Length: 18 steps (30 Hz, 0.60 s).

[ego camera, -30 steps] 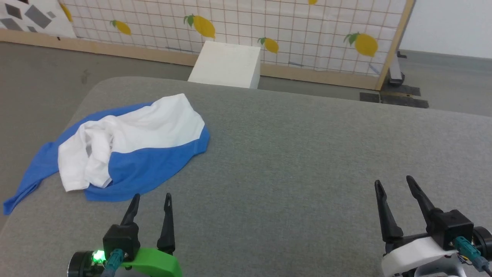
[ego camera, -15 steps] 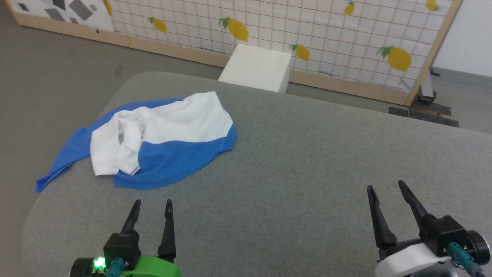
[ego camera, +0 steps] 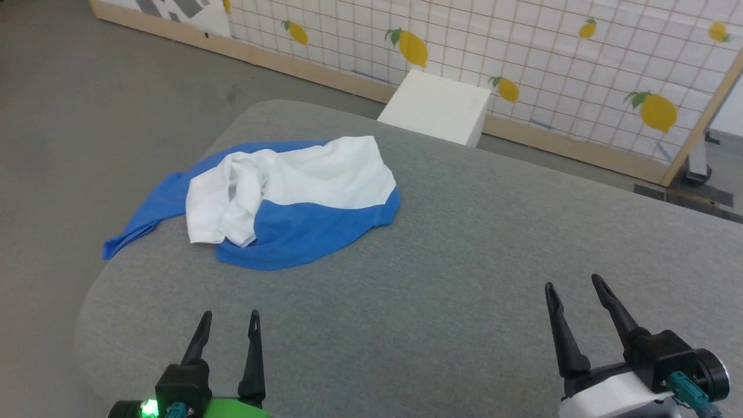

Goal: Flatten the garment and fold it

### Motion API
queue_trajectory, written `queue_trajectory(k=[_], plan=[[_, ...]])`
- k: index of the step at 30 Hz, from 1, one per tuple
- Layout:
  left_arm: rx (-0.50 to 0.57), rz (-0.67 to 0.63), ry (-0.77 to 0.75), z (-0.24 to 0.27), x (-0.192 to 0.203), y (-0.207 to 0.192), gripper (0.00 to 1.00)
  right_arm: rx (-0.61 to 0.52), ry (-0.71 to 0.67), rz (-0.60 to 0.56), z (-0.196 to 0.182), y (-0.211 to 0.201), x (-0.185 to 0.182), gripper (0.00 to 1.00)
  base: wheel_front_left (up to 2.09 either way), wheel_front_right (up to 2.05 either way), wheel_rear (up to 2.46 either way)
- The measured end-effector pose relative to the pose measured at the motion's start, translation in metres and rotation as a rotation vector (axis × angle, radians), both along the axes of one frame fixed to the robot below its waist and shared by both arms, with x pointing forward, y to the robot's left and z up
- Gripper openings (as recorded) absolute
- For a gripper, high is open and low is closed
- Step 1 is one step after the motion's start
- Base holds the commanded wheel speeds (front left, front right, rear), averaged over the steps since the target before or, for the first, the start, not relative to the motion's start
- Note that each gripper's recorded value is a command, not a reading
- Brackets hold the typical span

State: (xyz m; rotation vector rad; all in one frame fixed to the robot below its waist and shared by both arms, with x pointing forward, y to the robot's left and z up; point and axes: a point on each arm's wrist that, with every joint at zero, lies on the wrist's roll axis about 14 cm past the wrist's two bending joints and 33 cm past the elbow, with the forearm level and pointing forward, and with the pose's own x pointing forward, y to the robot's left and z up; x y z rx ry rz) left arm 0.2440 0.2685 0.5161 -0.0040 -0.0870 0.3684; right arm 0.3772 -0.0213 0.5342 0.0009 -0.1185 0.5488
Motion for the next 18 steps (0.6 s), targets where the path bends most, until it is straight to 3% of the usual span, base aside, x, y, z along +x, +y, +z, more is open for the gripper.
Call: queue_trajectory(k=[18], plan=[[-0.018,0.094,-0.03,-0.003,-0.036,0.015,1.0,0.021,-0.02,0.118,0.004,0.037,-0.012,1.0,0.0,0.0,0.0]])
